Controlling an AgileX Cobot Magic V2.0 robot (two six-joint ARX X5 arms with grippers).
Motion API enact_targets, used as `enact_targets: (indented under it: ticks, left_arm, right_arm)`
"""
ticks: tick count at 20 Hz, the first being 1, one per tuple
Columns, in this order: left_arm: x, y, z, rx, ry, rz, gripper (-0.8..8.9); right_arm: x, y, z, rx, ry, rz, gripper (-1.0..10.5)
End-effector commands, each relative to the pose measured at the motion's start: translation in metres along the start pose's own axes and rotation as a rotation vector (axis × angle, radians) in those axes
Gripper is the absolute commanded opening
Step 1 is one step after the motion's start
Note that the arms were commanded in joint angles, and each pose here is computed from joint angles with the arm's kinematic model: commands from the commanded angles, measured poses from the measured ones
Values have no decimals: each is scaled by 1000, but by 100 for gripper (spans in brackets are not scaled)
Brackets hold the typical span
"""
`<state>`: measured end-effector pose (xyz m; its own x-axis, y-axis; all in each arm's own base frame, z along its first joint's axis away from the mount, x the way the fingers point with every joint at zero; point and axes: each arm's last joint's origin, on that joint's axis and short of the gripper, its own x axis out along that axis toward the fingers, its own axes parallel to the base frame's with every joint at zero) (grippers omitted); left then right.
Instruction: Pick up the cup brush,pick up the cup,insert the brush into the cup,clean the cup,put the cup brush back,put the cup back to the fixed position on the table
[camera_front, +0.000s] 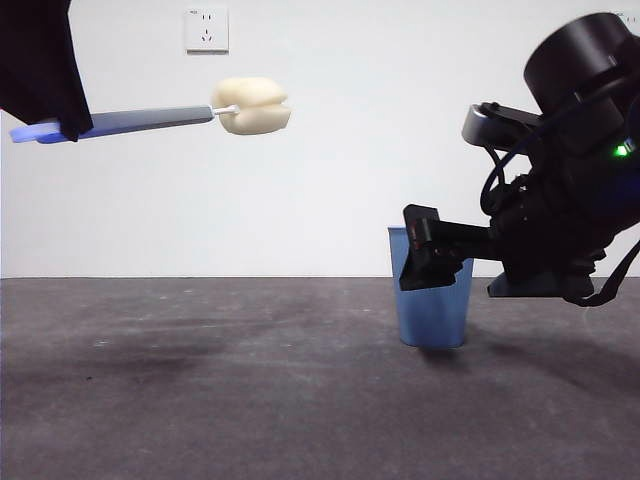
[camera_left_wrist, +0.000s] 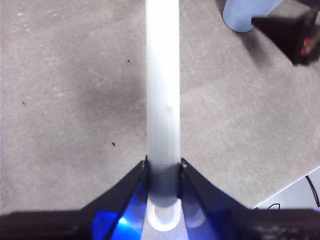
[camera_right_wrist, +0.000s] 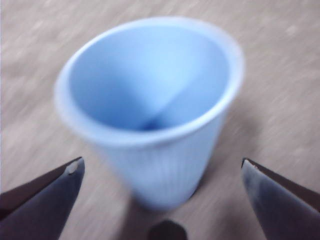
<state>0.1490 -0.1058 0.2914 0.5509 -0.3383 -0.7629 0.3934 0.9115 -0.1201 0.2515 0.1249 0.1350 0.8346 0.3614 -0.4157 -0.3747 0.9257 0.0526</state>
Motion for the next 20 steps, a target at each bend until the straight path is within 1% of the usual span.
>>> enact_targets:
  ticks: [1,4,9,13,15,17,20]
  left_arm:
    - [0,-1,-1,3,-1,-5,-8]
    - [0,-1,1,2,-16,-9,-8]
    - [0,-1,1,2,-21,-10,-8]
    - [0,-1,1,2,-21,-10,-8]
    - [0,-1,1,2,-20,-10,-8]
    - [0,-1,1,2,-20,-10,-8]
    - [0,-1,1,3,-16,-9,-8]
  right_arm:
    - [4,-5,-2,-7,-41,16,555]
    - [9,-6,-4,-27,-75,51,555]
    - [19,-7,-11,-24,-117,56,553]
    - [25,-8,-18,-17,-129,57,446]
    - [25,-8,-16,-18,-146,58,367]
    - [24,-7,-12,-18,-185,60,313]
    - [25,-7,-10,-18,-194,61,198]
